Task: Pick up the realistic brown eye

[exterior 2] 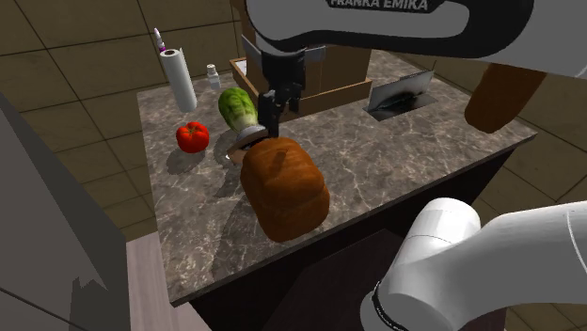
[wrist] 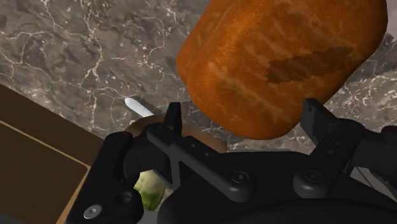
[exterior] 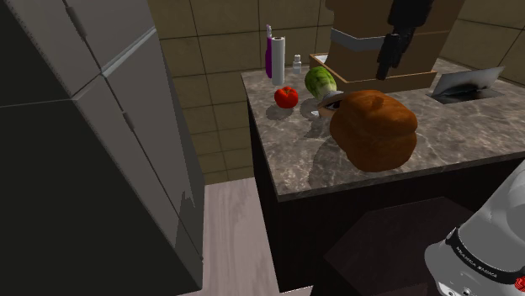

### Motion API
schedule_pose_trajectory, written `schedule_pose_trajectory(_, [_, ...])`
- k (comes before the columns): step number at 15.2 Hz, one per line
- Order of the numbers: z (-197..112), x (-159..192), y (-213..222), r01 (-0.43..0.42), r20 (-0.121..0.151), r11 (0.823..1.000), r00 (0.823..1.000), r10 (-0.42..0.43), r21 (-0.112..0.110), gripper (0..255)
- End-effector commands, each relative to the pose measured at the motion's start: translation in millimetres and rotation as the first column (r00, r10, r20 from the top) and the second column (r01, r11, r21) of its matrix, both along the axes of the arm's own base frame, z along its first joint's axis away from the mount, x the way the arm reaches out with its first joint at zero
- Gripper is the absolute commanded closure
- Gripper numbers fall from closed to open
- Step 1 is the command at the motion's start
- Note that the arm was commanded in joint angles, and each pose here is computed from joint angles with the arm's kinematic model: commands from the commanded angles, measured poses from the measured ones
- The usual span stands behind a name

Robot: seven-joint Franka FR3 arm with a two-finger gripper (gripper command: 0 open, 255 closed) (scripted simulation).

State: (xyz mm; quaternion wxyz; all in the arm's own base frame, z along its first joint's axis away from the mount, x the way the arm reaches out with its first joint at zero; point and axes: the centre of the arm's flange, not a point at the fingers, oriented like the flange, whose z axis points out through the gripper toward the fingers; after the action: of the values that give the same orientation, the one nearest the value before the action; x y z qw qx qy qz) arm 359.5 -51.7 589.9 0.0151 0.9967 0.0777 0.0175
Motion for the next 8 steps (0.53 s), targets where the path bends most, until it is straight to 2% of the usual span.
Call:
schedule_pose_trajectory(1, [-13.0, 18.4, -13.7, -0.057, -0.022, 0.998, 0.998, 0.056, -0.013, 0])
schedule_pose_trajectory(4, [-34.0, 48.3, -32.7, -0.136, -0.055, 0.99, 0.989, 0.134, -0.03, 0])
schedule_pose_trajectory(8, [-62.9, 89.2, -54.9, -0.241, -0.102, 0.969, 0.966, 0.236, -0.047, 0])
